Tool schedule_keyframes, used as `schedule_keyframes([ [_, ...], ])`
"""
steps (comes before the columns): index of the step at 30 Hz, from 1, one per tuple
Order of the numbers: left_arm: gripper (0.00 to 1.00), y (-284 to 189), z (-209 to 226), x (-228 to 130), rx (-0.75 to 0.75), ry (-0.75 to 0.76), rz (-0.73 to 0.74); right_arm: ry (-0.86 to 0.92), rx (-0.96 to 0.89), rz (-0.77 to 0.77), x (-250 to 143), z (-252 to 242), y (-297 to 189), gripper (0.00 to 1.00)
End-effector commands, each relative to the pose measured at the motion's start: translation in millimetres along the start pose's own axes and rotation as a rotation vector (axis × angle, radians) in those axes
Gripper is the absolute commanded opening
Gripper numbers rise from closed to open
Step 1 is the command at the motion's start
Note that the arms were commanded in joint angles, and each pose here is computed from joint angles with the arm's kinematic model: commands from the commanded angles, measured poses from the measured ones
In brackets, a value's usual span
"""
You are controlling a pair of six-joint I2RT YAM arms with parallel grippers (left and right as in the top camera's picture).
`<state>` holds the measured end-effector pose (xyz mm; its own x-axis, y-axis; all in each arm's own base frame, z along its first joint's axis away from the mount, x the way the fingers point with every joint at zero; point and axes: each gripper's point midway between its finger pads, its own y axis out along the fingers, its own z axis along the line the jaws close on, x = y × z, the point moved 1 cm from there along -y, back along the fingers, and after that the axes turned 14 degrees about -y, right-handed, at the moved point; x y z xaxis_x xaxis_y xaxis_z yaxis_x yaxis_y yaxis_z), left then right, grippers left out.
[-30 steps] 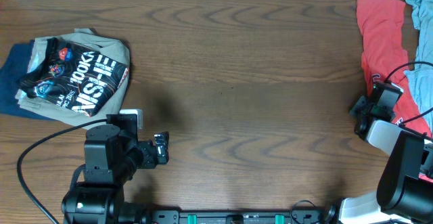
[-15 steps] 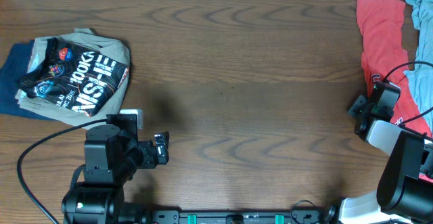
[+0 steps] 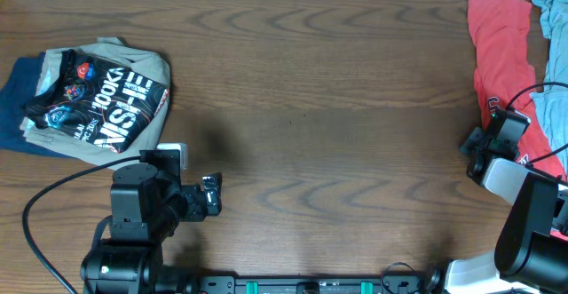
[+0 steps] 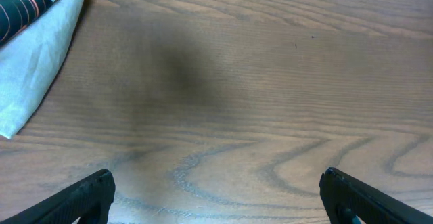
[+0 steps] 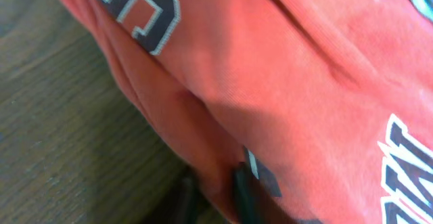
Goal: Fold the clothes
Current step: 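Grasp the red t-shirt with the right gripper and drag it to center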
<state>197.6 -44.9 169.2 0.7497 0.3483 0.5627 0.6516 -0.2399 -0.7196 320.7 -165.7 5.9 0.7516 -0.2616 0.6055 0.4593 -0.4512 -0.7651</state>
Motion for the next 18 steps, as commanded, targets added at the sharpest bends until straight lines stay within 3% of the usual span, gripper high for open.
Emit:
schedule_keyframes([
  [1,0.98,-4,-3,5,-0.009,-0.004,-0.013,0.003,-0.029,0.032,-11,-7,2,0.02],
  [10,0.98,-4,-3,5,-0.009,-0.004,-0.013,-0.001,0.073,0.038,-12,10,-1,0.01],
  [18,0.98,-4,-3,5,-0.008,-0.004,-0.014,-0.034,0.464,-0.086,24,72,-68,0.01],
])
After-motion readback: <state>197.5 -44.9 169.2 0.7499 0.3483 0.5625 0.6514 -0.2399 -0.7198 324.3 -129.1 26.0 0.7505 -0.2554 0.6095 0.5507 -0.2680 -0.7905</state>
